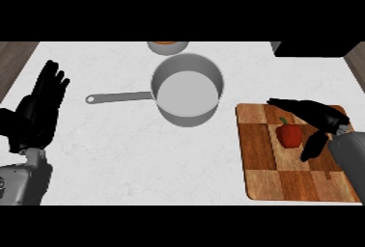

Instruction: Pick the bell pepper from the cutting board and place it in the pot

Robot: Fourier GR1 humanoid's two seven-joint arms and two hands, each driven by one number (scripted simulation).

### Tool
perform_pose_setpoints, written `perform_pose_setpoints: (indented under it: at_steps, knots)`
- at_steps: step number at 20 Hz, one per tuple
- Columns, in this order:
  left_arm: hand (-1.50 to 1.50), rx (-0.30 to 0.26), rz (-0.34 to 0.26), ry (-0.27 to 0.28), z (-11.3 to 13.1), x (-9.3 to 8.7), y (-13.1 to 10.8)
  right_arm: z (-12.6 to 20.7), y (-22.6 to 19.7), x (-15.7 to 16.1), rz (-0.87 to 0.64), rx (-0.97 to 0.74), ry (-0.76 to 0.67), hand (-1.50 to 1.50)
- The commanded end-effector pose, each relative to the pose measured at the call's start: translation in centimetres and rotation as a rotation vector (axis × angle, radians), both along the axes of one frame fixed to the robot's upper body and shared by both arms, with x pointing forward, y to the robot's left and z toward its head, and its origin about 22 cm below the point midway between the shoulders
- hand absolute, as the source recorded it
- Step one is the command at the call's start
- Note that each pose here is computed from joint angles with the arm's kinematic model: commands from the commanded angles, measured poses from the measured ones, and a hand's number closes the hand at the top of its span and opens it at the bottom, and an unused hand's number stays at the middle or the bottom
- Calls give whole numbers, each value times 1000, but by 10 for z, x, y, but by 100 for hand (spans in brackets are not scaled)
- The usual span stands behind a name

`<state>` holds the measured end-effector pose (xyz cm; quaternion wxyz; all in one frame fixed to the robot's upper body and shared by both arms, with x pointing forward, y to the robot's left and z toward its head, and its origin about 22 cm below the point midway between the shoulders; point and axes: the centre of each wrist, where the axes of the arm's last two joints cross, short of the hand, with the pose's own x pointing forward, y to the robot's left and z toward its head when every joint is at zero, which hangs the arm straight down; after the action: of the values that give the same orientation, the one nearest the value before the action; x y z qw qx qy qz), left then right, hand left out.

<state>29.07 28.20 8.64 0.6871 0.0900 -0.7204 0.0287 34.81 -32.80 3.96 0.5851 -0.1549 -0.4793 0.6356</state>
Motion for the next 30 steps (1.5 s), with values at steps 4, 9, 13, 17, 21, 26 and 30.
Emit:
perform_pose_setpoints:
  at_steps: [4, 9, 13, 17, 21, 26, 30]
  knots:
    - [0, -11, 7, -11, -7, -11, 9, -29, -2, 0, 7, -2, 38, -150]
    - [0, -7, -8, 3, 4, -8, 2, -28, -1, 0, 141, -33, -47, 150]
    - [0, 5, -2, -13, 3, -13, -8, -17, 2, 0, 158, -13, -36, 150]
    - [0, -10, 2, 7, 10, -7, 0, -40, 11, -6, 179, -32, -57, 150]
    - [0, -1, -23, 19, -4, -10, -14, -43, 214, -13, 222, 102, -71, 150]
    - [0, -4, -102, 1, 3, -3, -27, -21, 243, -13, 165, 55, -147, 150]
    - [0, -8, -121, -2, 3, 1, -34, -4, 258, -21, 63, 78, -211, 150]
